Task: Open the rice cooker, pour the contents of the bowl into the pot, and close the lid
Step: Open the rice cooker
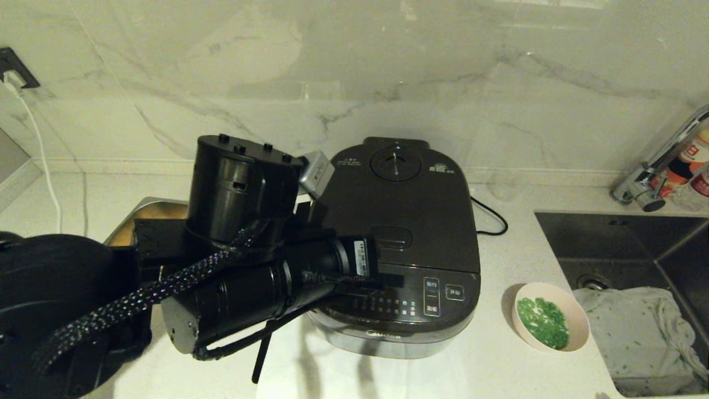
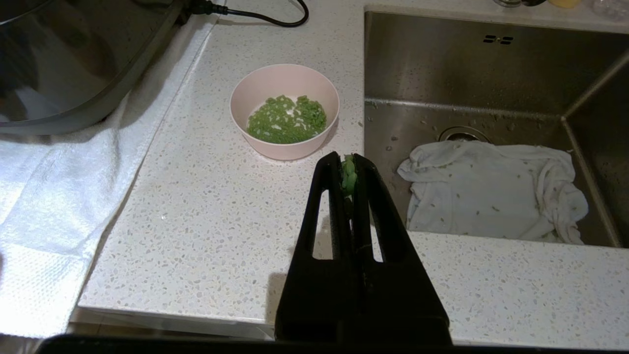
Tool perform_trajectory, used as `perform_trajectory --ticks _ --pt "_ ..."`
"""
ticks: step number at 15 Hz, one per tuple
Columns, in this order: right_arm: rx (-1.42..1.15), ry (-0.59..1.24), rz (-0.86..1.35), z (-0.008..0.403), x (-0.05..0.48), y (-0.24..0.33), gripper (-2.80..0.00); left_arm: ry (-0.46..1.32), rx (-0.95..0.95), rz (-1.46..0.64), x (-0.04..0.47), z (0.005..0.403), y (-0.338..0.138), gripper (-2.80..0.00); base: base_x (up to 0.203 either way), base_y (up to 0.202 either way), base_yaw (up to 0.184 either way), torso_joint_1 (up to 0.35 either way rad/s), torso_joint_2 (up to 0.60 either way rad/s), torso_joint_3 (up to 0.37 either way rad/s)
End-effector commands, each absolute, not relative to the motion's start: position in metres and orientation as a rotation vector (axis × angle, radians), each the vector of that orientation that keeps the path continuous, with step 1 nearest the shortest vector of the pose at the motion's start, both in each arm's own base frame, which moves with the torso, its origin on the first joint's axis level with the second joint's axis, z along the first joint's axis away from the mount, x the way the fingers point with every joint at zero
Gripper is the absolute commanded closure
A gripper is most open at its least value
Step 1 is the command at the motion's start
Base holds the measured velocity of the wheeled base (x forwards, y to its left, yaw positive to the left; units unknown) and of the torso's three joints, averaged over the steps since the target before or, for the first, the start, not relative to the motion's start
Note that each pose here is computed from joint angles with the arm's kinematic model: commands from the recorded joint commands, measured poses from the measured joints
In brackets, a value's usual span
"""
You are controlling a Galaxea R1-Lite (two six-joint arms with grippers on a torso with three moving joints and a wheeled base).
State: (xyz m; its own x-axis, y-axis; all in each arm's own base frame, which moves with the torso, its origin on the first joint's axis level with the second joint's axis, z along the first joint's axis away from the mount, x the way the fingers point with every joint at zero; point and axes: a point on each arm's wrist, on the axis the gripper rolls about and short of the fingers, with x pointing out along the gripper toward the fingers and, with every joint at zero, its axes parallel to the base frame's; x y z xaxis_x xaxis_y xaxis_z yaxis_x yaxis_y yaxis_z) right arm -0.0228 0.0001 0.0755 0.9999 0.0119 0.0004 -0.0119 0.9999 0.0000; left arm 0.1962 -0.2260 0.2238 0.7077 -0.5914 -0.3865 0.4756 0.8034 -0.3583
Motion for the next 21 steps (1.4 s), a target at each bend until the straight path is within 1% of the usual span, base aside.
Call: perform_trajectory --ticks 1,8,21 --pt "0.0 0.0 0.014 0.075 -0.023 0.0 0.0 0.49 -0.255 -0.601 0.199 0.23 -0.228 0.0 0.0 0.0 0.0 0.0 0.0 0.0" --pt "0.0 0.0 0.014 0.075 -0.023 0.0 0.0 0.509 -0.24 -0.583 0.217 0.211 -0.244 0.0 0.0 0.0 0.0 0.0 0.0 0.0" --pt "0.0 0.0 0.014 0.075 -0.023 0.0 0.0 0.481 -0.255 -0.55 0.235 0.206 -0.242 0.0 0.0 0.0 0.0 0.0 0.0 0.0"
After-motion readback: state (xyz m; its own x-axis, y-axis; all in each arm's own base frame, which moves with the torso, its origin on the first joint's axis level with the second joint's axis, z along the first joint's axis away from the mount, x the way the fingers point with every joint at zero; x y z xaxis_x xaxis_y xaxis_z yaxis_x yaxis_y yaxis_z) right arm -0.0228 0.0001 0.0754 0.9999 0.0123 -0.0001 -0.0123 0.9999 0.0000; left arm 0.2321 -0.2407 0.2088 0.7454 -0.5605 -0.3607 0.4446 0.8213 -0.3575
